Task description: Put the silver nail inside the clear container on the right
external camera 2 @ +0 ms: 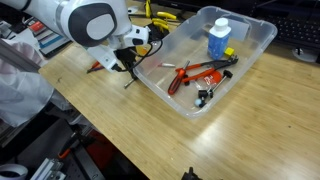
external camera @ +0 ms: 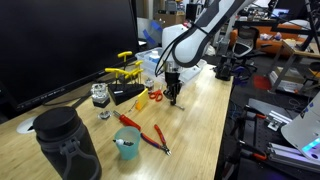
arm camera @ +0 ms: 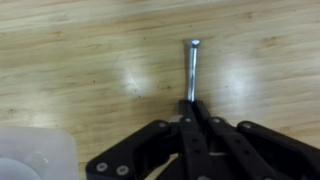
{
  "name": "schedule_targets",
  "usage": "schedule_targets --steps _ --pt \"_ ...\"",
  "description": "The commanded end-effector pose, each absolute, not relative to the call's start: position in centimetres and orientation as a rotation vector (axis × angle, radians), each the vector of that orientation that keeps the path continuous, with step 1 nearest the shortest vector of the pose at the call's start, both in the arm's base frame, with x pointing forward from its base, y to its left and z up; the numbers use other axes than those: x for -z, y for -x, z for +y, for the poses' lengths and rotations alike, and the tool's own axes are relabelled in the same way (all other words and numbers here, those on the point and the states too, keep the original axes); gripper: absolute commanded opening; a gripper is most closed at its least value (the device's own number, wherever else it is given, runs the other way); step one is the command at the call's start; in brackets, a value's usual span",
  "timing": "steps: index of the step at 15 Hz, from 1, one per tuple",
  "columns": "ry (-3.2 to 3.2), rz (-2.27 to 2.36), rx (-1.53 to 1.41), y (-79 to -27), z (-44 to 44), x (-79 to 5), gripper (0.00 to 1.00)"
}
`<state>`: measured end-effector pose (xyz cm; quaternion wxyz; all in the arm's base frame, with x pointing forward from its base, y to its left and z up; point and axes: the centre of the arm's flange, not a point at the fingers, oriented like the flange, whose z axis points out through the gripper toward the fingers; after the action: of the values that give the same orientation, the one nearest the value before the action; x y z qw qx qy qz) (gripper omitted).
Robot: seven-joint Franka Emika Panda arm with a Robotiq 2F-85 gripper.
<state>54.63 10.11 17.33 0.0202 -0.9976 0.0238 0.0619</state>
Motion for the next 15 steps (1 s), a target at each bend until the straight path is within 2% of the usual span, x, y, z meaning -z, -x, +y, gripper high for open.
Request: schedule_targets --steps 1,8,15 --pt "3.075 0.045 -0.175 -54.7 11.1 -17.5 0.02" --pt "3.064 0.006 -0.011 -54.1 12.0 -24.6 0.02" --pt "3.075 0.036 0.537 -54.5 8.7 -36.5 0.02"
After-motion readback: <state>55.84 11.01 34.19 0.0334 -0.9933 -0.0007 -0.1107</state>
